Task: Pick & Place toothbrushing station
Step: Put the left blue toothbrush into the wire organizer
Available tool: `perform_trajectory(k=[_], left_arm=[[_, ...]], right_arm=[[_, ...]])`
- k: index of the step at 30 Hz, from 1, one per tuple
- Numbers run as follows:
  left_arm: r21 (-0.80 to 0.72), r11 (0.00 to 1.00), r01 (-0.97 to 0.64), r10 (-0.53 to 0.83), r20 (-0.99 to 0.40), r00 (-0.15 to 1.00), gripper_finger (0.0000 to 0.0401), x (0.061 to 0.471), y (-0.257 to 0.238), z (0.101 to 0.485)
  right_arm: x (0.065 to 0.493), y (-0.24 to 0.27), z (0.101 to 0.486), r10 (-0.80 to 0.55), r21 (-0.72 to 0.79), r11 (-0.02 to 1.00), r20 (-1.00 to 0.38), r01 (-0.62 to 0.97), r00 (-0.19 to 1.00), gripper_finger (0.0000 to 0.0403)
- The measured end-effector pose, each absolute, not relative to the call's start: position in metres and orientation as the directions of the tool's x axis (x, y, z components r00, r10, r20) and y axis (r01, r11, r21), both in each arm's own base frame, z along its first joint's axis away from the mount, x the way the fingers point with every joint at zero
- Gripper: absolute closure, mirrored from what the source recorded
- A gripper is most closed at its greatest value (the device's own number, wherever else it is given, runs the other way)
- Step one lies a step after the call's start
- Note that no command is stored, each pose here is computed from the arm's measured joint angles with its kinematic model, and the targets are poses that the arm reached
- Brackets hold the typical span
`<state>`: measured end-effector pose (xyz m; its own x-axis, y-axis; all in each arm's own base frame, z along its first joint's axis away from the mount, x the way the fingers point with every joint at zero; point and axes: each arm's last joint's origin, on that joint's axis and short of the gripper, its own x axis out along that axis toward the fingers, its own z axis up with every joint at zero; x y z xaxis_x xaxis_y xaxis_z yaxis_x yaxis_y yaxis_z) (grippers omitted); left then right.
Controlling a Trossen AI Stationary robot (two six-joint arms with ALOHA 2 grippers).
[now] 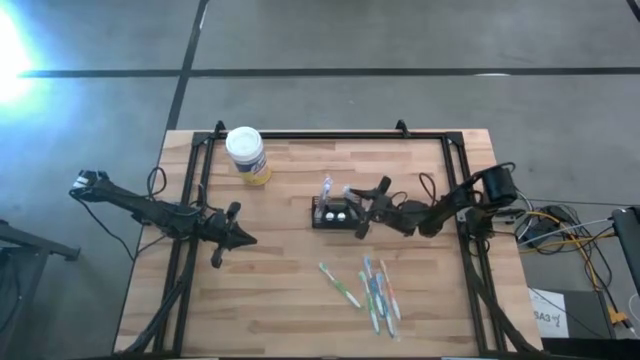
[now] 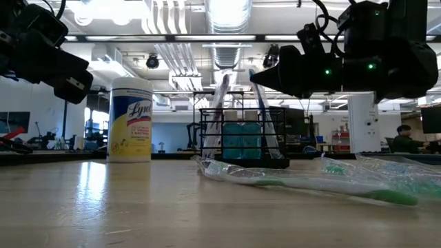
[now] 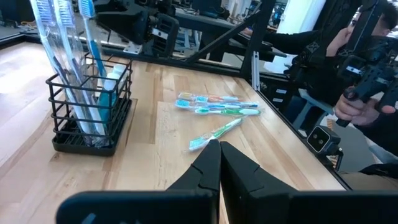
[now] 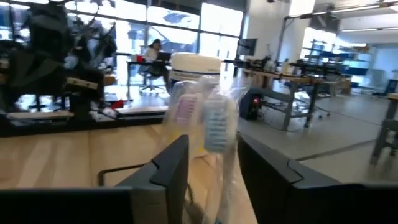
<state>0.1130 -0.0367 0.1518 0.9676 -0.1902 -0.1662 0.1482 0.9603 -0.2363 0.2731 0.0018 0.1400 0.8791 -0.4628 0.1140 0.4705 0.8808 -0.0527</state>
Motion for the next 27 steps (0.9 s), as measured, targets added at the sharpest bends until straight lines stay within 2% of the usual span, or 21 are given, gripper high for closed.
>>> perform_trajectory(k=[7, 12, 16, 19, 22, 27], left_arm=[[-0.238, 0.960, 0.148, -0.190, -0.166, 0.968, 0.0396, 0.113, -0.037, 0.152], [-0.246, 0.958, 0.146, -0.191, -0.166, 0.967, 0.0396, 0.113, -0.037, 0.152], [-0.254, 0.956, 0.144, -0.190, -0.166, 0.968, 0.0396, 0.113, -0.037, 0.152], [-0.253, 0.957, 0.145, -0.190, -0.166, 0.968, 0.0396, 0.113, -0.037, 0.152], [-0.253, 0.957, 0.145, -0.190, -0.166, 0.968, 0.0396, 0.113, -0.037, 0.152], [-0.236, 0.960, 0.149, -0.190, -0.166, 0.968, 0.0396, 0.113, -0.037, 0.152]], right_arm=[[0.270, 0.009, 0.151, -0.515, -0.100, 0.842, 0.144, 0.530, 0.845, 0.0240], [0.260, 0.023, 0.179, -0.544, -0.153, 0.802, 0.214, 0.578, 0.811, 0.0232], [0.251, 0.042, 0.205, -0.525, -0.161, 0.812, 0.221, 0.562, 0.822, 0.0232], [0.247, 0.060, 0.227, -0.523, -0.190, 0.819, 0.142, 0.542, 0.840, 0.0234], [0.240, 0.082, 0.250, -0.553, -0.255, 0.806, -0.001, 0.534, 0.834, 0.0234], [0.226, 0.109, 0.291, -0.532, -0.175, 0.846, -0.206, 0.504, 0.821, 0.0235]])
